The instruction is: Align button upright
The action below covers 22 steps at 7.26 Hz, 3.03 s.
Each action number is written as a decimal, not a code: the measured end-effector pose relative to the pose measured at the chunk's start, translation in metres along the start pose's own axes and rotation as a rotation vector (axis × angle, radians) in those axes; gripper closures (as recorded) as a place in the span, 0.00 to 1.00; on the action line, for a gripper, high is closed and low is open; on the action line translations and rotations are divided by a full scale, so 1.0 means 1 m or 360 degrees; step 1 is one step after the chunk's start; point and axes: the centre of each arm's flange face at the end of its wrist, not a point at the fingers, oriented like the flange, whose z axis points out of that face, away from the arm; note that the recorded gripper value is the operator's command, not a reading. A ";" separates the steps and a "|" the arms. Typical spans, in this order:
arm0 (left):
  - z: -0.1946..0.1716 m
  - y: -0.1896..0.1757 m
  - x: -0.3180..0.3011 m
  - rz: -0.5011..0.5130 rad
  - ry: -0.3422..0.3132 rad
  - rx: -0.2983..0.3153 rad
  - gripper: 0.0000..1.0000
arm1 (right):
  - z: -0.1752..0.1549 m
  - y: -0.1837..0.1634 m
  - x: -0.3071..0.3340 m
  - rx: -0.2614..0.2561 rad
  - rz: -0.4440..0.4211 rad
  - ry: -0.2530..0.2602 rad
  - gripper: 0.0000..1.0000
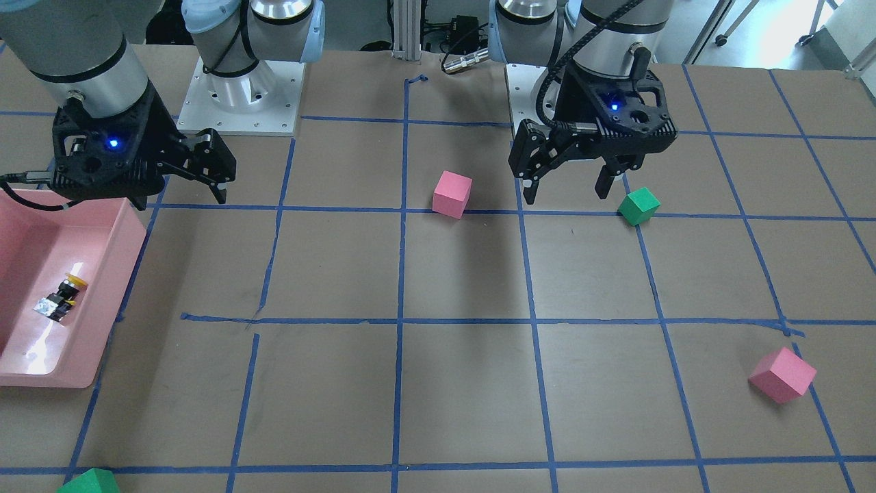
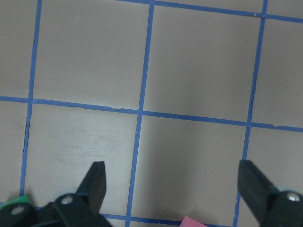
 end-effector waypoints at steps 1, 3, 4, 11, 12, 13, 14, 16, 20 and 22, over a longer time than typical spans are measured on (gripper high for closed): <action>0.000 0.000 0.000 0.0000 0.0000 0.0000 0.00 | 0.000 0.000 0.000 0.0000 0.0000 -0.0002 0.00; 0.000 0.000 0.000 0.0000 0.0000 0.0000 0.00 | 0.000 0.000 0.001 0.0001 0.0002 0.0001 0.00; 0.000 0.000 0.000 -0.0001 0.0000 0.0000 0.00 | -0.001 0.001 0.001 -0.0001 0.0001 0.0004 0.00; 0.000 0.000 0.000 -0.0001 0.0000 0.0000 0.00 | -0.009 0.002 0.003 -0.0005 0.0005 0.0010 0.00; 0.000 0.000 0.000 -0.0001 0.0000 0.0000 0.00 | -0.010 0.002 0.003 -0.0012 0.0007 0.0009 0.00; 0.000 0.000 0.000 -0.0001 0.0000 0.0000 0.00 | -0.010 0.003 0.003 -0.0018 0.0007 0.0009 0.00; 0.000 0.000 0.000 0.0000 0.0000 0.0000 0.00 | -0.008 0.003 0.003 -0.0025 0.0008 0.0009 0.00; 0.000 0.000 0.000 -0.0001 0.0000 0.0000 0.00 | -0.006 0.003 0.002 -0.0030 0.0009 0.0005 0.00; 0.000 0.000 0.000 -0.0001 0.0000 0.0000 0.00 | -0.001 0.002 0.011 -0.0040 0.0024 0.0009 0.00; 0.000 0.000 0.000 -0.0001 0.0000 0.0000 0.00 | 0.003 0.000 0.047 -0.0065 0.0095 0.0079 0.00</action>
